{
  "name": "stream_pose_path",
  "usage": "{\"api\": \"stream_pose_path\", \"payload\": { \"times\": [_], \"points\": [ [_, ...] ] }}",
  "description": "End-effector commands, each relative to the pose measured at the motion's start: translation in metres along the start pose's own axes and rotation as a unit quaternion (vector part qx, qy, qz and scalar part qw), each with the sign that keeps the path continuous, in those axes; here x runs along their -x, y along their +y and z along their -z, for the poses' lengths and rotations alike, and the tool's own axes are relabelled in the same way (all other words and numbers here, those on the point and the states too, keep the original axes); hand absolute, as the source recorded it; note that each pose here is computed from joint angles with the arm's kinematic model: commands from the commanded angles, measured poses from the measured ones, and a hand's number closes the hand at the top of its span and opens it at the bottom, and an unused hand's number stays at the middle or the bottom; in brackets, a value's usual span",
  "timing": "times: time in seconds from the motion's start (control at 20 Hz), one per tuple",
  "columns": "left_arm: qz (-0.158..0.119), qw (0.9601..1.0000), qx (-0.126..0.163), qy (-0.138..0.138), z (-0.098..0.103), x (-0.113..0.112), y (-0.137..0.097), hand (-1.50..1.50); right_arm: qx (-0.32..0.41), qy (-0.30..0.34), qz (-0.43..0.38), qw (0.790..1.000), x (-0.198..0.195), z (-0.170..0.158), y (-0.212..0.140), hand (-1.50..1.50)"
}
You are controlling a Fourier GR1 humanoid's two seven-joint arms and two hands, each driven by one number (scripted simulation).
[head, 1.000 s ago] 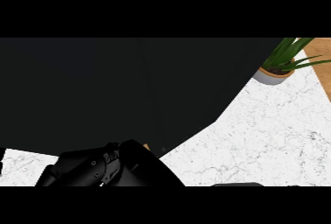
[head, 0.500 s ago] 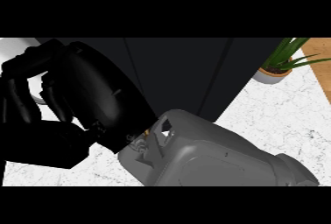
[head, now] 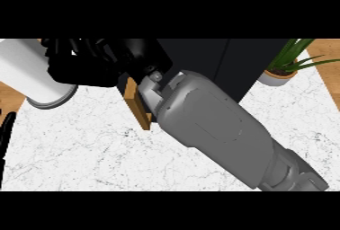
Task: Pick up the wine, place it into the cabinet and close the cabinet
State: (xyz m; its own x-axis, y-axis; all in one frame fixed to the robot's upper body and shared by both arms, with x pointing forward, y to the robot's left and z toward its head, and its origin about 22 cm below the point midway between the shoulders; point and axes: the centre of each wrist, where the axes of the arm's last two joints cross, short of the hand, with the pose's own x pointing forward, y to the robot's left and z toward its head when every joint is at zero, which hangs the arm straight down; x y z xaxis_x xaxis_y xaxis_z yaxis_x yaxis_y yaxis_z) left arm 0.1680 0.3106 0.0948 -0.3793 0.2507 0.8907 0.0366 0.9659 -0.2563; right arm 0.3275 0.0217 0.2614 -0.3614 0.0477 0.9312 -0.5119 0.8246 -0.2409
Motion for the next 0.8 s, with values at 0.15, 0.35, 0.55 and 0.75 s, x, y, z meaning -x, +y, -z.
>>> {"api": "stream_pose_path", "payload": {
  "times": [0.15, 0.35, 0.55, 0.75],
  "points": [
    [0.001, 1.0000, 0.004, 0.002, -0.003, -0.009, -0.003, -1.50, 0.035, 0.012, -0.009, 0.999, 0.032, 0.014, -0.060, 1.50],
    [-0.004, 0.9999, 0.012, 0.011, -0.005, 0.000, -0.010, -1.50, 0.050, 0.024, -0.047, 0.997, 0.053, 0.017, -0.060, 1.50],
    [-0.005, 0.9999, 0.010, 0.003, 0.006, -0.001, -0.011, -1.50, 0.053, 0.020, -0.075, 0.996, 0.054, 0.016, -0.085, 1.50],
    [-0.009, 0.9999, 0.013, 0.007, 0.010, 0.005, -0.012, -1.50, 0.048, 0.020, -0.076, 0.996, 0.052, 0.022, -0.068, 1.50]
  ]
}}
